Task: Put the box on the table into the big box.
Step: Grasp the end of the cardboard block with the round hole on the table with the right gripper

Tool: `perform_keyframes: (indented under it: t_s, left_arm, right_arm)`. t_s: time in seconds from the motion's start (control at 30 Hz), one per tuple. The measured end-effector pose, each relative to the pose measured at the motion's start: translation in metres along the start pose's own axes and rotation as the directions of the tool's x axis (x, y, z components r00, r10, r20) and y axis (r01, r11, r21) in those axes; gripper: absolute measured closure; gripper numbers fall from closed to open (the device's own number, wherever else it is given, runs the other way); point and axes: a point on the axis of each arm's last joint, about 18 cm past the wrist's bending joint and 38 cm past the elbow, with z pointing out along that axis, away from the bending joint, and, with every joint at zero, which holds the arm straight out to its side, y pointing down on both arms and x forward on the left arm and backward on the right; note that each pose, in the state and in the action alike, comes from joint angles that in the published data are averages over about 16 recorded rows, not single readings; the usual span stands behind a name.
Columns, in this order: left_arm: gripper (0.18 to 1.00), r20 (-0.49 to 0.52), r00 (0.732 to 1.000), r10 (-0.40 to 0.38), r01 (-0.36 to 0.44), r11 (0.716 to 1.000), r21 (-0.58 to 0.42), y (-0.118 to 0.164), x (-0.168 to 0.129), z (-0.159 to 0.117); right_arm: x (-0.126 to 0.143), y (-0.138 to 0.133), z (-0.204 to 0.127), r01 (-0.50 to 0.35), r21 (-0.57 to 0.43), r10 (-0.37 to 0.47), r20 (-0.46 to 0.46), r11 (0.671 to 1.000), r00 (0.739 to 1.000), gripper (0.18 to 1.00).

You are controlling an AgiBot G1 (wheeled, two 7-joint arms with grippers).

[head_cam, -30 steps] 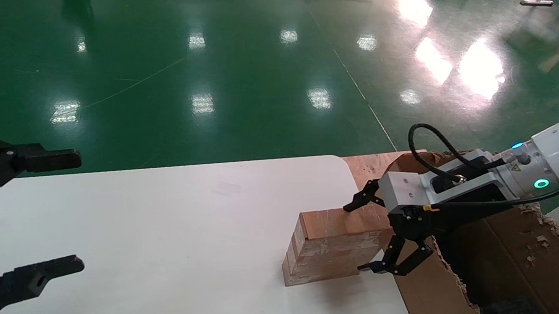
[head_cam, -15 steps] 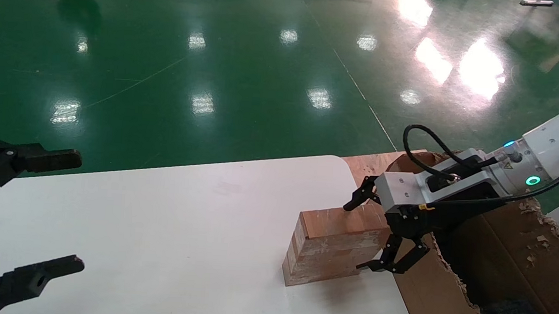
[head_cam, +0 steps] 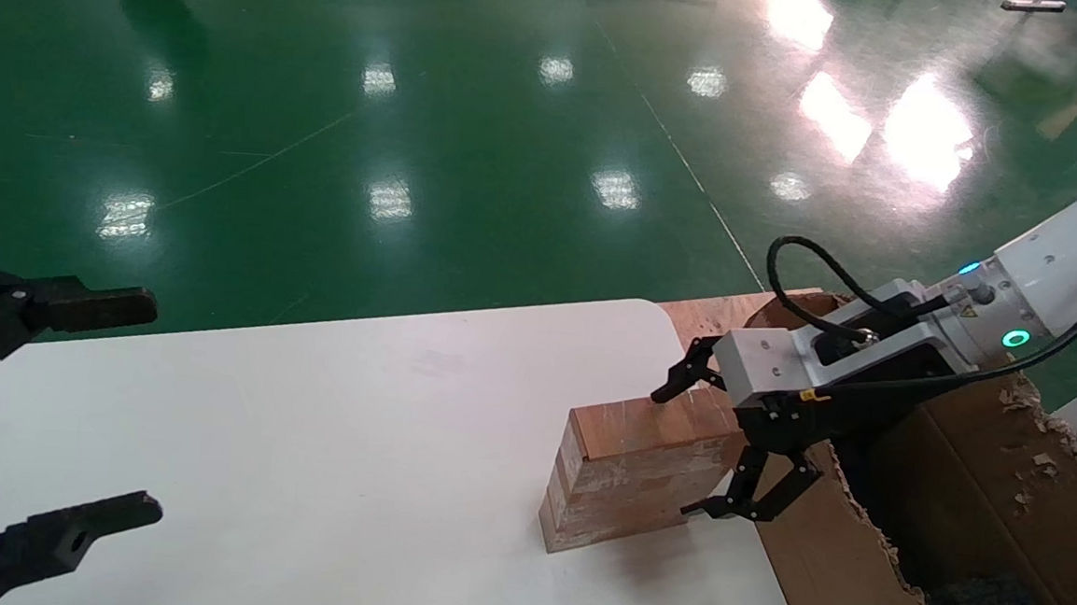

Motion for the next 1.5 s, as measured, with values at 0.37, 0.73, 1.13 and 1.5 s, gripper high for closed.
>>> perform_keyframes:
  t_s: [0.37,0.73,1.13,1.5]
  left_arm:
    - [0.184,0.0,1.0,0.0,0.0,1.0,0.0,0.0,0.0,0.0]
    - [0.184,0.0,1.0,0.0,0.0,1.0,0.0,0.0,0.0,0.0]
    - [0.184,0.0,1.0,0.0,0.0,1.0,0.0,0.0,0.0,0.0]
    - [0.184,0.0,1.0,0.0,0.0,1.0,0.0,0.0,0.0,0.0]
  right_arm:
    - [0.006,-0.002,-0.003,0.022,0.003,-0.022,-0.014,1.0,1.0,0.178]
    - [0.005,0.0,-0.002,0.021,0.004,-0.021,-0.008,1.0,1.0,0.178]
    - [0.008,0.008,0.004,0.008,0.0,-0.008,-0.017,1.0,1.0,0.178]
    - [0.01,0.016,0.006,0.008,-0.015,-0.008,-0.028,1.0,1.0,0.178]
